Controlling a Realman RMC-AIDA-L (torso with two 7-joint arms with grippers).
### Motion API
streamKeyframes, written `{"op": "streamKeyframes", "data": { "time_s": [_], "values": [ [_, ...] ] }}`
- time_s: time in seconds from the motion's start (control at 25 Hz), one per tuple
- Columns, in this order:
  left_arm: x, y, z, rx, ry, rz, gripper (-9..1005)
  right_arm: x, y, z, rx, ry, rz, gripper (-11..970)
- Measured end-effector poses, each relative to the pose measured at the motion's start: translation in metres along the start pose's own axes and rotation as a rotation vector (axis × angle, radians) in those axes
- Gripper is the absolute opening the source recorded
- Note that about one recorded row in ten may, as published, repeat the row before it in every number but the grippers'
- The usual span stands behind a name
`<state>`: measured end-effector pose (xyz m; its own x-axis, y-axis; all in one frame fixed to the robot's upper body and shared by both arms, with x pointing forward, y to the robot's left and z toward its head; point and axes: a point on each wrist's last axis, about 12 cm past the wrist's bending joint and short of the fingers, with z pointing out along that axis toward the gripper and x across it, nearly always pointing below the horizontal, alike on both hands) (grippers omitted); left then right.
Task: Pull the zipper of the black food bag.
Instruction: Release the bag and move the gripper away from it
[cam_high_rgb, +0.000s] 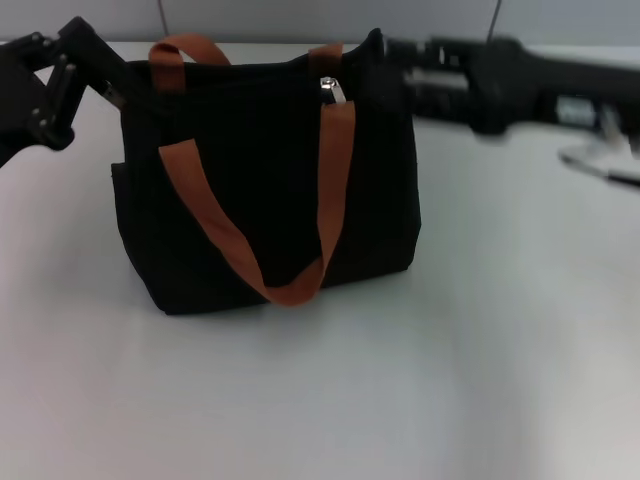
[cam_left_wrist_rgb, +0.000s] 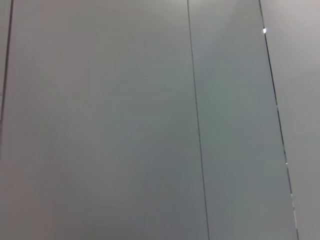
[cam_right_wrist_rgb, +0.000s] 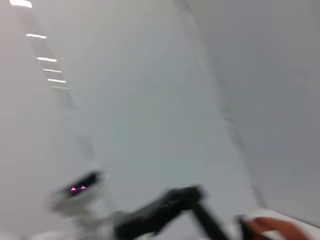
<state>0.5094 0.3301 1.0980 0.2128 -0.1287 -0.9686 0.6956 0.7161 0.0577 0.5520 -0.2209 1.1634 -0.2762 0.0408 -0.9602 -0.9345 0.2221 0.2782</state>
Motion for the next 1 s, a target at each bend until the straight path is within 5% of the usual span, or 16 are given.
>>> {"op": "streamKeyframes", "data": {
  "time_s": [0.2, 0.52, 0.88, 1.0],
  "values": [
    [0.003, -0.003, -0.004, -0.001, 0.015, -0.011, 24, 0.043, 0.014, -0.021, -0.105, -0.038, -0.126, 543],
    [0.009, -0.006, -0.002, 0.017, 0.05, -0.059, 24, 0.099, 0.019, -0.023, -0.076, 0.086, -0.163, 810],
    [0.011, -0.007, -0.011, 0.005, 0.08, -0.13, 24, 0.112, 0.026, -0.02, -0.08, 0.089, -0.182, 810],
    [0.007, 0.0, -0.018, 0.025, 0.122, -0.159, 227, 0.114, 0.027, -0.021, -0.082, 0.088, -0.175, 810]
  ]
}}
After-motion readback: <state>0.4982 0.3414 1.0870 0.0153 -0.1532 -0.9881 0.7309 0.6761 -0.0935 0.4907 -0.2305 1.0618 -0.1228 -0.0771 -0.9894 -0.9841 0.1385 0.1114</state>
